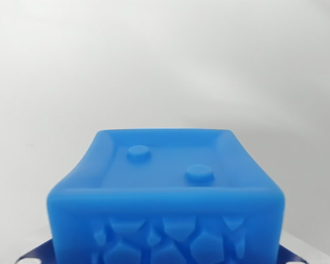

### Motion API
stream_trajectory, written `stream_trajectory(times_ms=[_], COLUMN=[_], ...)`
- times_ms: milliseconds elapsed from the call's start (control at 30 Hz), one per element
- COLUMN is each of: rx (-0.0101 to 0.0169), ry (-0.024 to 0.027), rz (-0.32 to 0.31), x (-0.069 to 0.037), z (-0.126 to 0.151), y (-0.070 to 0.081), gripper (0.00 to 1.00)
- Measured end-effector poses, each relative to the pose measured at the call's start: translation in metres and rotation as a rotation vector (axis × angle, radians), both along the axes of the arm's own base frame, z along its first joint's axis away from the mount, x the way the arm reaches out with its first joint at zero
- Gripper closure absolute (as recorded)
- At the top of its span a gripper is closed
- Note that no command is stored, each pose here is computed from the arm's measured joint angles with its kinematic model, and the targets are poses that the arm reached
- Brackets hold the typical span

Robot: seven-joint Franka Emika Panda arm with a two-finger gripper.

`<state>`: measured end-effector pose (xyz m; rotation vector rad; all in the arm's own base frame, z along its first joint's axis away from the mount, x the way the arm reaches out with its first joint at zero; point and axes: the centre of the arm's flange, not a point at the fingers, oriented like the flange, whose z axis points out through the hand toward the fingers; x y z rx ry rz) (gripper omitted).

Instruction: Stack cube

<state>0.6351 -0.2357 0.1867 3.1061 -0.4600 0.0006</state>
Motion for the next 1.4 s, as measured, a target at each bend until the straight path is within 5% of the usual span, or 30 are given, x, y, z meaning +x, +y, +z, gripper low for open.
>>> stream_trajectory(times_ms=[800,1033,1400], rx=[0.0022,0.0065,0.0059], ry=[-0.0069,0.0048,0.0032], rz=[-0.003,-0.011,-0.033], x=[-0.001,-0.005,-0.01], z=[0.068,0.063,0.064], y=[0.001,0.014,0.033], gripper=[1.0,1.0,1.0])
